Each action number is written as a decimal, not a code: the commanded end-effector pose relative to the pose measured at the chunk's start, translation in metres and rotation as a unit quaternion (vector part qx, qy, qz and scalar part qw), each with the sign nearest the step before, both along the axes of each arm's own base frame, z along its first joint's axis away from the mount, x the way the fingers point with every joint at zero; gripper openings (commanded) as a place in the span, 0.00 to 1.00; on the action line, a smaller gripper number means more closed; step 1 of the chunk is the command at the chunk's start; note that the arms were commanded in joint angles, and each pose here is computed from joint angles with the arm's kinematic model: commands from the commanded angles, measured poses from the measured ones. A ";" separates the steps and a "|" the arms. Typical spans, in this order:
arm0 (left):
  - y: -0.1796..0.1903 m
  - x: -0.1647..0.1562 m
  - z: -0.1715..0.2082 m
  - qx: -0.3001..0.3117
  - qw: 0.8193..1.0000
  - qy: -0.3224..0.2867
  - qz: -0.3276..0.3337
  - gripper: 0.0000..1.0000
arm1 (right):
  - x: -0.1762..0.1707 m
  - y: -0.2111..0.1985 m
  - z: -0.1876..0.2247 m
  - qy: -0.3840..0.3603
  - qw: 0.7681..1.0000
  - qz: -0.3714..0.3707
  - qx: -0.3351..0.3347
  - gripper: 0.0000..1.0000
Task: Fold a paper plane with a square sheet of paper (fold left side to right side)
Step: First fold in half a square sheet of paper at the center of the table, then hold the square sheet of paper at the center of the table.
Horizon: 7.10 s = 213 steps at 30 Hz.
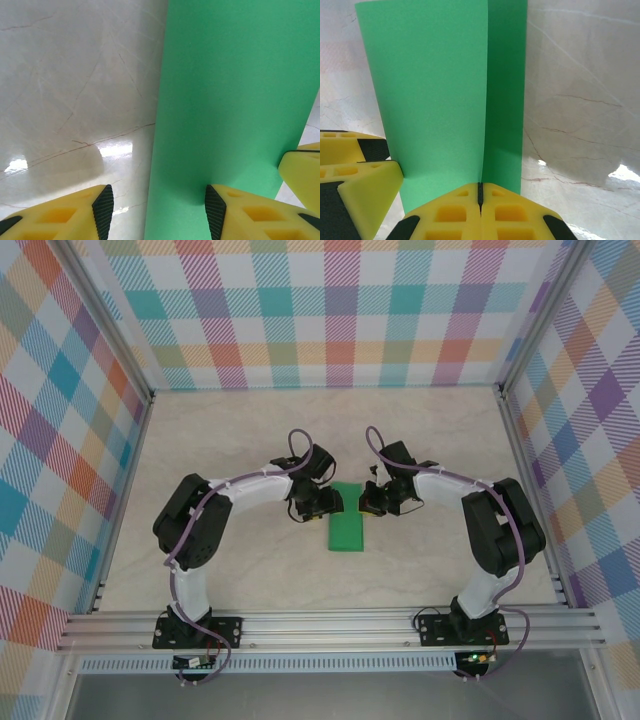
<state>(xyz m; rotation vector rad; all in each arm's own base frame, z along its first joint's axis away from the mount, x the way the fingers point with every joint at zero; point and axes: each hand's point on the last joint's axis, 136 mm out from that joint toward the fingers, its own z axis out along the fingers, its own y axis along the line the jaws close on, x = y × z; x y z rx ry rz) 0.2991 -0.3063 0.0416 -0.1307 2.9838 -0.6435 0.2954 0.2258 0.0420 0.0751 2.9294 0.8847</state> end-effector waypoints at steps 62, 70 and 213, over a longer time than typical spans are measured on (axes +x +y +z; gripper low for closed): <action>-0.006 0.000 -0.024 0.035 0.999 0.033 0.023 0.54 | -0.012 -0.036 -0.003 -0.011 0.997 -0.013 -0.069 0.43; -0.003 -0.002 -0.027 0.043 0.998 0.034 0.022 0.53 | -0.012 -0.036 -0.001 -0.015 0.997 -0.014 -0.068 0.43; -0.014 -0.006 -0.040 0.042 0.998 0.053 -0.005 0.52 | -0.024 -0.007 -0.042 0.051 0.998 0.014 -0.041 0.00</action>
